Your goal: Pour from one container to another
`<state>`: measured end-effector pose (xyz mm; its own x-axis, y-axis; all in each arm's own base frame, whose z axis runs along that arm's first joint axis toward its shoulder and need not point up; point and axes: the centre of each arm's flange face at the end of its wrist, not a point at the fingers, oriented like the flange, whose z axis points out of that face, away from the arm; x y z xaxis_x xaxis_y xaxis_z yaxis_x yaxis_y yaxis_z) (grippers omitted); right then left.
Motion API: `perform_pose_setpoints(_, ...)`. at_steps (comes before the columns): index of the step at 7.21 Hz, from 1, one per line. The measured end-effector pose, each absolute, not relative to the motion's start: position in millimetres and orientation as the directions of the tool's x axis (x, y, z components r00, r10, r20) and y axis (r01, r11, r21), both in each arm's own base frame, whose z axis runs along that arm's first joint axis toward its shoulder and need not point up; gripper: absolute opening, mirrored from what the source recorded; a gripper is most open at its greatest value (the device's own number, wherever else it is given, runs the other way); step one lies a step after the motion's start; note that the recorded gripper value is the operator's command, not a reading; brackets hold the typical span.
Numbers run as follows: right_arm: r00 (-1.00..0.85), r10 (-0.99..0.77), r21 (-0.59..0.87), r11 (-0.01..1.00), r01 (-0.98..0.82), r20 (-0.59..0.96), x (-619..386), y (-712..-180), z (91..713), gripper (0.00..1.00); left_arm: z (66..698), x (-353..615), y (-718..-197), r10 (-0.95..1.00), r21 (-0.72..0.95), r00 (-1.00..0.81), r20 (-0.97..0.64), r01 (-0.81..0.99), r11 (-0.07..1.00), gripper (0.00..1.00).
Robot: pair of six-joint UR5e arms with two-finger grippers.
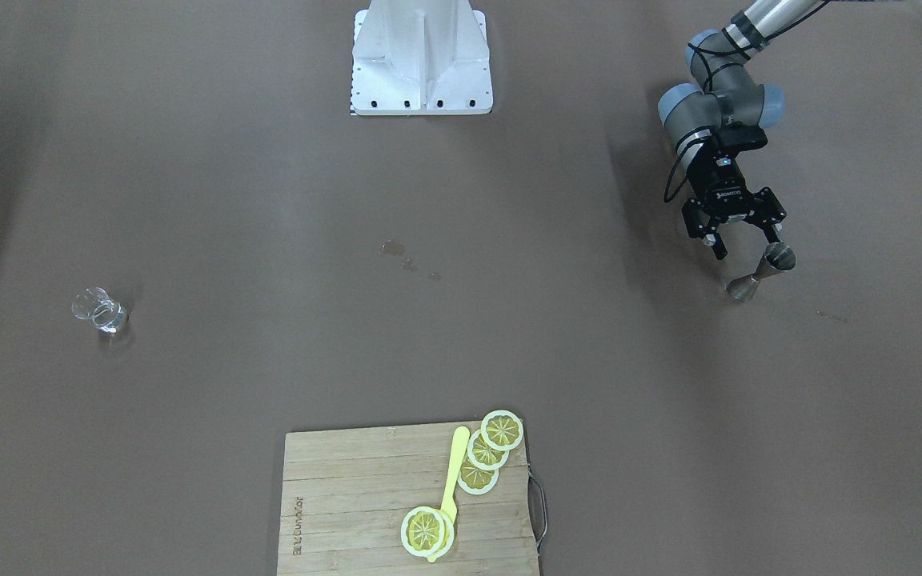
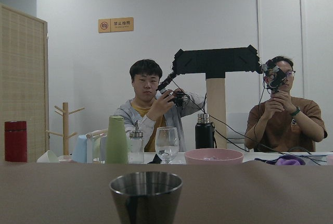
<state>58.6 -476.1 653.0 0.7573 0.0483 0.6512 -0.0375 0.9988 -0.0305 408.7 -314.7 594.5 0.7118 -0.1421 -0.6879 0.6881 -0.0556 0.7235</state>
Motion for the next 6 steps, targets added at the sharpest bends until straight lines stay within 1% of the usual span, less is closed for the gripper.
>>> perform_pose_setpoints(3,0.756,0.065,-0.045,0.998,-0.047,0.651,62.8,-467.0,660.3,1.00,589.7,396.1,-302.4,-0.124,0.716,0.707,-0.697,0.696,-0.052,0.99)
perform_pose_setpoints(6,0.760,0.066,-0.046,0.998,-0.047,0.646,63.6,-468.9,662.1,1.00,567.1,368.1,-285.6,-0.100,0.692,0.686,-0.720,0.721,-0.036,0.99)
